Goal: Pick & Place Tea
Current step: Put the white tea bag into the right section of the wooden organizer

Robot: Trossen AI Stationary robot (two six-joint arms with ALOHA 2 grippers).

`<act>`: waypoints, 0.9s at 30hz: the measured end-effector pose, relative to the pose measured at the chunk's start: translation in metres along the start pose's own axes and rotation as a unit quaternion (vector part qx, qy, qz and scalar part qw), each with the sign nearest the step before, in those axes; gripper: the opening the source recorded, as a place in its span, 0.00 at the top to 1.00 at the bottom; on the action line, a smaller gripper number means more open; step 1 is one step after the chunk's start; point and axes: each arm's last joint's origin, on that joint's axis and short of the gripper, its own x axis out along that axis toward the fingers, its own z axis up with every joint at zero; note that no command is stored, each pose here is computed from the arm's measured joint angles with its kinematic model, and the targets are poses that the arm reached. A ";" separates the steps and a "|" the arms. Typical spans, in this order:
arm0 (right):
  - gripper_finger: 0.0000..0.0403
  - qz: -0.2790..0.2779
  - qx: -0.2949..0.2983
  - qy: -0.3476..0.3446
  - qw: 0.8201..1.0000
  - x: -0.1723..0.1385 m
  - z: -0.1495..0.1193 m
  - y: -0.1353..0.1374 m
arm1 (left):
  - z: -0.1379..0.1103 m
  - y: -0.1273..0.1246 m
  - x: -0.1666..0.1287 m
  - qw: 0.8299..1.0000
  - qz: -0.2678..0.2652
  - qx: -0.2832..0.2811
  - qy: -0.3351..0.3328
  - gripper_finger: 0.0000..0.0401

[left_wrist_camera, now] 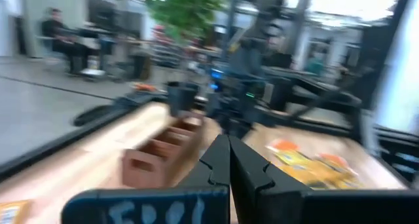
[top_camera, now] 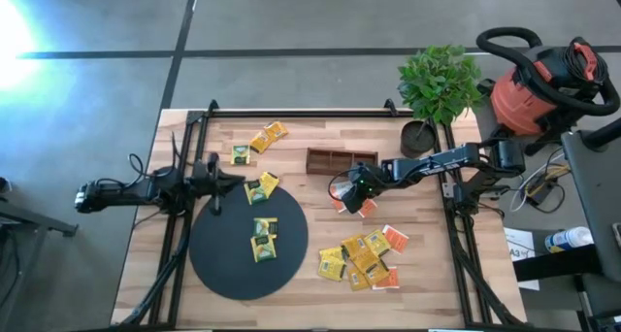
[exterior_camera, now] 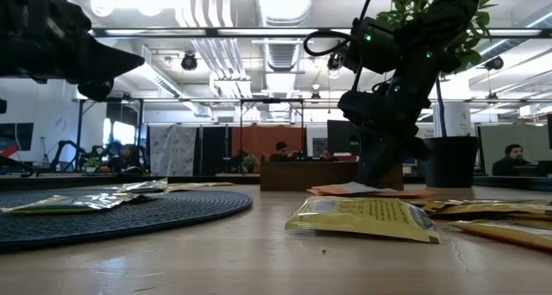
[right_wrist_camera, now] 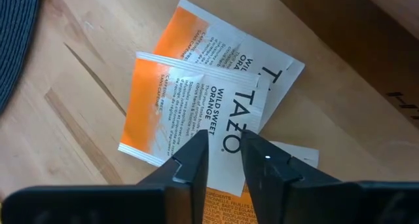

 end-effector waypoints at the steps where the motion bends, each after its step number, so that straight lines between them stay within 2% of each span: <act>1: 0.77 0.001 0.000 0.000 1.000 0.000 0.000 0.000 | 0.001 0.001 0.000 1.000 0.015 -0.002 -0.005 1.00; 4: 0.76 0.001 0.000 0.001 1.000 0.000 0.000 0.000 | 0.001 0.003 0.000 0.999 0.053 -0.002 -0.011 1.00; 8: 0.76 0.001 0.000 0.001 1.000 0.000 0.000 0.000 | 0.002 0.003 0.000 0.998 0.060 -0.008 -0.015 1.00; 9: 0.76 0.001 0.000 0.001 1.000 0.000 0.000 0.000 | 0.004 0.003 0.000 0.997 0.057 -0.038 -0.025 1.00; 10: 0.77 0.001 0.000 0.001 1.000 0.000 0.000 0.000 | 0.008 0.002 0.000 0.992 0.039 -0.106 -0.047 1.00; 11: 0.77 0.001 0.000 0.001 1.000 0.000 0.000 0.000 | 0.012 0.000 0.000 0.978 0.011 -0.198 -0.068 1.00; 13: 0.77 0.002 0.000 0.001 1.000 -0.001 0.000 0.000 | 0.021 -0.002 -0.002 0.920 -0.035 -0.378 -0.100 1.00; 14: 0.78 0.003 0.000 0.001 1.000 -0.001 0.000 0.000 | 0.023 -0.002 -0.002 0.893 -0.047 -0.435 -0.107 1.00; 15: 0.78 0.003 0.000 0.001 1.000 -0.001 0.000 0.000 | 0.024 -0.002 -0.002 0.880 -0.050 -0.459 -0.111 1.00; 18: 0.79 0.004 0.002 0.000 1.000 -0.002 0.000 0.000 | 0.025 0.000 -0.003 0.877 -0.027 -0.461 -0.132 1.00; 20: 0.79 0.004 0.002 0.000 1.000 -0.002 0.000 0.000 | 0.025 0.002 -0.003 0.869 0.006 -0.472 -0.150 1.00; 23: 0.78 0.006 0.003 0.002 1.000 -0.002 0.000 0.000 | 0.025 0.006 -0.003 0.833 0.060 -0.516 -0.191 1.00; 25: 0.77 0.007 0.004 0.003 1.000 -0.002 0.000 0.001 | 0.027 0.006 -0.003 0.825 0.053 -0.527 -0.196 1.00; 27: 0.76 0.011 0.004 0.007 1.000 -0.002 0.000 0.001 | 0.033 0.003 -0.002 0.833 0.027 -0.522 -0.182 1.00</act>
